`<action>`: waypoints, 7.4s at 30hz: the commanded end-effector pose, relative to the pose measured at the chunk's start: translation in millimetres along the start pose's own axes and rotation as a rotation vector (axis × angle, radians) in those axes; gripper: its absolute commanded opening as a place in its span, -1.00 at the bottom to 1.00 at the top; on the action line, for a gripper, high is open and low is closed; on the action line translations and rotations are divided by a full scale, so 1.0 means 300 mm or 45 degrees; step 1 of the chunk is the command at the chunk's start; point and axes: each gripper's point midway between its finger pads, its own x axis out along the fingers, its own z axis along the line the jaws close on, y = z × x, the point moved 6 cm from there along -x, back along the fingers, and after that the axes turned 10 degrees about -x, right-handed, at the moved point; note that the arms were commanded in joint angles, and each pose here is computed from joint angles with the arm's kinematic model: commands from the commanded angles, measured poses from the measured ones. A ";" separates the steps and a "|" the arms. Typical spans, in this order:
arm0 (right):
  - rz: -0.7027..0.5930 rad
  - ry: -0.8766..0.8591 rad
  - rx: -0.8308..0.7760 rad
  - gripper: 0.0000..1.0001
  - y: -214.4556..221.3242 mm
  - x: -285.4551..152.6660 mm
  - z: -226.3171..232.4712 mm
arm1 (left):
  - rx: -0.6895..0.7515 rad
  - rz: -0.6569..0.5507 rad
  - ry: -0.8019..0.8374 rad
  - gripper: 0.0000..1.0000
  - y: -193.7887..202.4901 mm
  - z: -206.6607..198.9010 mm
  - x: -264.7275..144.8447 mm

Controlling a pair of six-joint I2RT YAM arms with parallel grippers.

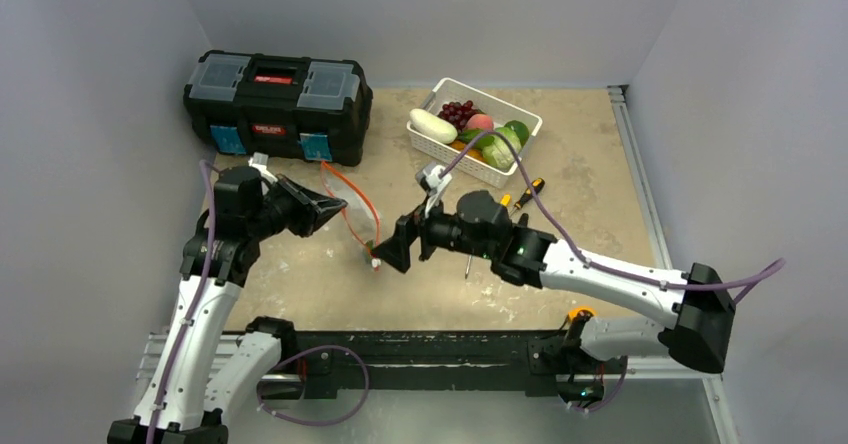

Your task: Place the food in the zip-top bag and seal the zipper

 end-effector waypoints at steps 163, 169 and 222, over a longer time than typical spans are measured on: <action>0.371 0.510 -0.511 0.43 -0.087 0.406 -1.183 | 0.974 0.386 -0.161 -1.00 -0.074 0.105 0.189; 0.377 0.530 -0.505 -0.01 -0.096 0.411 -1.193 | 0.980 0.383 -0.161 -1.00 -0.073 0.107 0.189; -1.137 -0.003 0.607 -1.00 -0.484 -0.002 -0.068 | 0.509 0.373 0.257 -1.00 0.060 -0.043 0.058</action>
